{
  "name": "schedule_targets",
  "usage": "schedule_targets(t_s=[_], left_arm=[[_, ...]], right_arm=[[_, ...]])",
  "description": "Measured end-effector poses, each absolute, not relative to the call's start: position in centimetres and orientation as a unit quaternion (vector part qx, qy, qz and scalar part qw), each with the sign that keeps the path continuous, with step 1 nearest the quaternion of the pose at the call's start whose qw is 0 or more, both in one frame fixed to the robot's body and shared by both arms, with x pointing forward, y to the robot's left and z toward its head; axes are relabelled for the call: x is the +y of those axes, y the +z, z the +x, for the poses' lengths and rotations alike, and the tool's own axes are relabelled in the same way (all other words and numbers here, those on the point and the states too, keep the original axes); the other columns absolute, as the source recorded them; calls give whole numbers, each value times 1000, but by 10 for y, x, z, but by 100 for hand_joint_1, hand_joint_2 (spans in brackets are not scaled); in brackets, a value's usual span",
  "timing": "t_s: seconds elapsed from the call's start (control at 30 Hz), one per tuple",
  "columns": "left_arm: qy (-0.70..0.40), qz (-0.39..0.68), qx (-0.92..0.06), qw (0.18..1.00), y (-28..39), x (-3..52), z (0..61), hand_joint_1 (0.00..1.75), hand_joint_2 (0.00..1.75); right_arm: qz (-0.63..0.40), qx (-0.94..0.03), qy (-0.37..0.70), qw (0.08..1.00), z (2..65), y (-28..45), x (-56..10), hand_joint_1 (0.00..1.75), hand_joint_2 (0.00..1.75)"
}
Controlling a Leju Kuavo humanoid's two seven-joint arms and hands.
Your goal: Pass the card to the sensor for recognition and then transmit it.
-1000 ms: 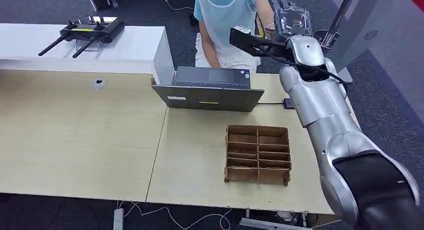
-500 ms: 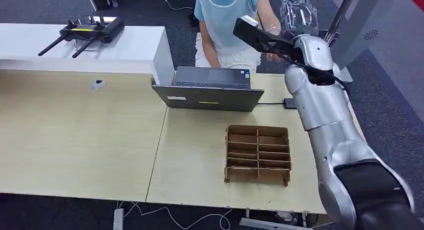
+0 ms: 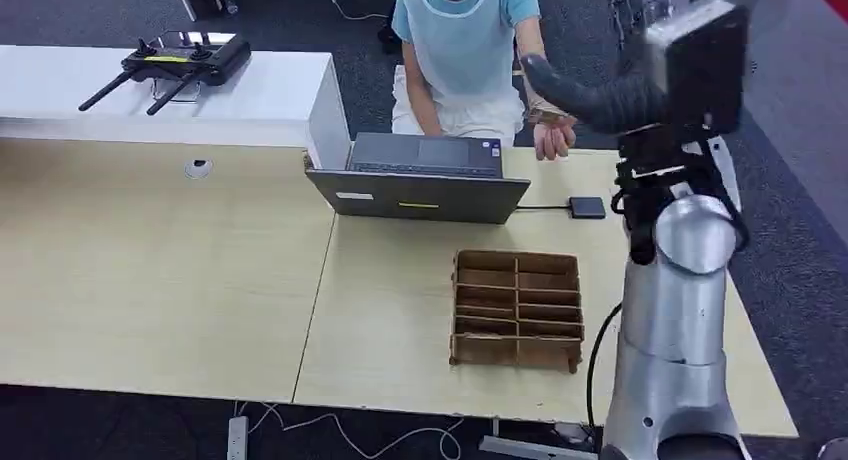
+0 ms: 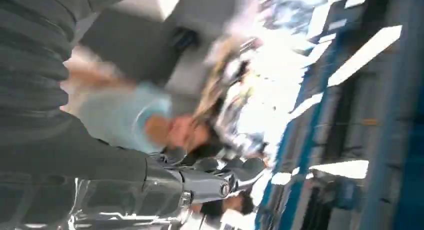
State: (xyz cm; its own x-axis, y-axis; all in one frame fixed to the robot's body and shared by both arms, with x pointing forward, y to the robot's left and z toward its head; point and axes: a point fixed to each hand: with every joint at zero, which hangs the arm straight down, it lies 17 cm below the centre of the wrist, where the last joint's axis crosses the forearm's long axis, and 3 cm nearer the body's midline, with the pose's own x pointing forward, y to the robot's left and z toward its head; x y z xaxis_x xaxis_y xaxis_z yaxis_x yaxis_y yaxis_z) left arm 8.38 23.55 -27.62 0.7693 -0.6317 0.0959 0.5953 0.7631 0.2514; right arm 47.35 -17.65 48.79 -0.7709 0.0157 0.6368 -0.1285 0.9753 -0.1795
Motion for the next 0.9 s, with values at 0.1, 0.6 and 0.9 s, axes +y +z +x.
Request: schedule_targets(t_s=[0.1,0.6,0.9], left_arm=[[-314,107,-85,940,-276,237,83,0,0],[-233,113,-49,965,-276,229,65,0,0],[-242,115,-57,962,-276,227,70,0,0]], right_arm=[[138,-943,37,299,424,478,-190,0,175],[-282,-873,130,376,309,311,-245,0,175],[-484,-735,260,397,314,251,-247,0,175]])
